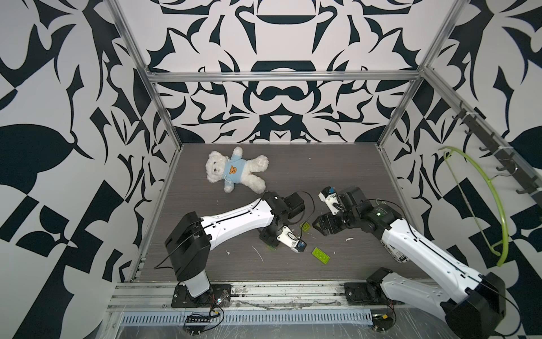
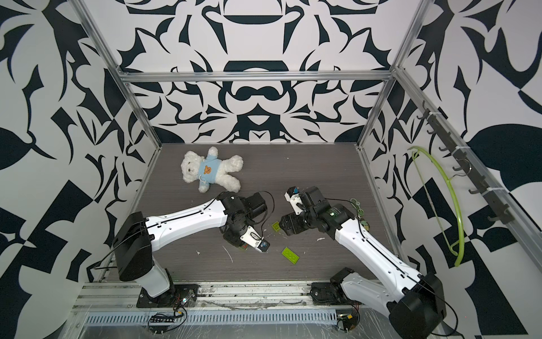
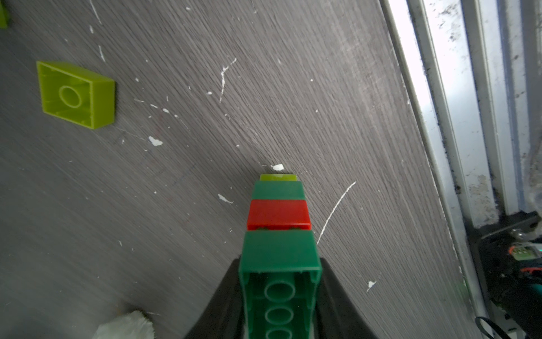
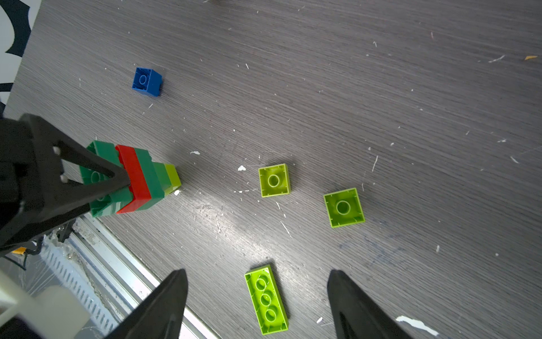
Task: Assemble a carrot with lego
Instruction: Assemble the lego brick with the lego brick.
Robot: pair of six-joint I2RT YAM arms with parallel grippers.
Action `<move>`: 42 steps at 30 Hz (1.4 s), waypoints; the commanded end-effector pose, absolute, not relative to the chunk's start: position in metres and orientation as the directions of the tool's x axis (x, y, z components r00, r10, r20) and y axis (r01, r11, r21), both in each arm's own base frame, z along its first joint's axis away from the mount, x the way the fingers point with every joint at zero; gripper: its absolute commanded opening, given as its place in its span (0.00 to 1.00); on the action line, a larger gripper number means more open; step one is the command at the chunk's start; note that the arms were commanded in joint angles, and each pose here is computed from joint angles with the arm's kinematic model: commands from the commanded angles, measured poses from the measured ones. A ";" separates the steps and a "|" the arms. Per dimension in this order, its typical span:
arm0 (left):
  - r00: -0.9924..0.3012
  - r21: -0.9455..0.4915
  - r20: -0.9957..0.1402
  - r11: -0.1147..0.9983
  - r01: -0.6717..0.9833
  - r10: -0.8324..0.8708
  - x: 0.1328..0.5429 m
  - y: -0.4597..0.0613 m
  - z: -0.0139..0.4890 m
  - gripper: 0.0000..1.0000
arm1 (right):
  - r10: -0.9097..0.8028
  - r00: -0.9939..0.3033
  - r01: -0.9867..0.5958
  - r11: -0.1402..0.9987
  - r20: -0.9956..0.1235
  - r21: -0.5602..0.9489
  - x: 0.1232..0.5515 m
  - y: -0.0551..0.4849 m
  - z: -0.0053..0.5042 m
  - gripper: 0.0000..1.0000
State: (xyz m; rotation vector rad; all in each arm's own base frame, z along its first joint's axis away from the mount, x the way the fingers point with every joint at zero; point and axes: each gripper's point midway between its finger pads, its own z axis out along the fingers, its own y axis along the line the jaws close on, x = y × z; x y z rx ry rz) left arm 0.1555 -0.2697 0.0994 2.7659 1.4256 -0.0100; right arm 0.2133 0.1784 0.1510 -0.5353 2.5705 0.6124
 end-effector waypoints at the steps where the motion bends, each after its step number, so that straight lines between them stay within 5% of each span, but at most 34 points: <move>1: 0.577 -0.120 0.020 -0.571 0.812 0.817 0.135 -0.253 0.078 0.00 | -0.259 -0.819 -0.467 0.819 -0.513 0.333 0.216 0.181 0.155 0.80; 29: 0.549 -0.108 -0.040 -0.550 0.828 0.835 0.131 -0.257 0.069 0.00 | -0.258 -0.819 -0.466 0.820 -0.512 0.332 0.216 0.181 0.156 0.80; 42: 0.566 -0.055 -0.056 -0.568 0.821 0.823 0.141 -0.267 0.094 0.27 | -0.258 -0.815 -0.470 0.818 -0.519 0.331 0.216 0.181 0.158 0.80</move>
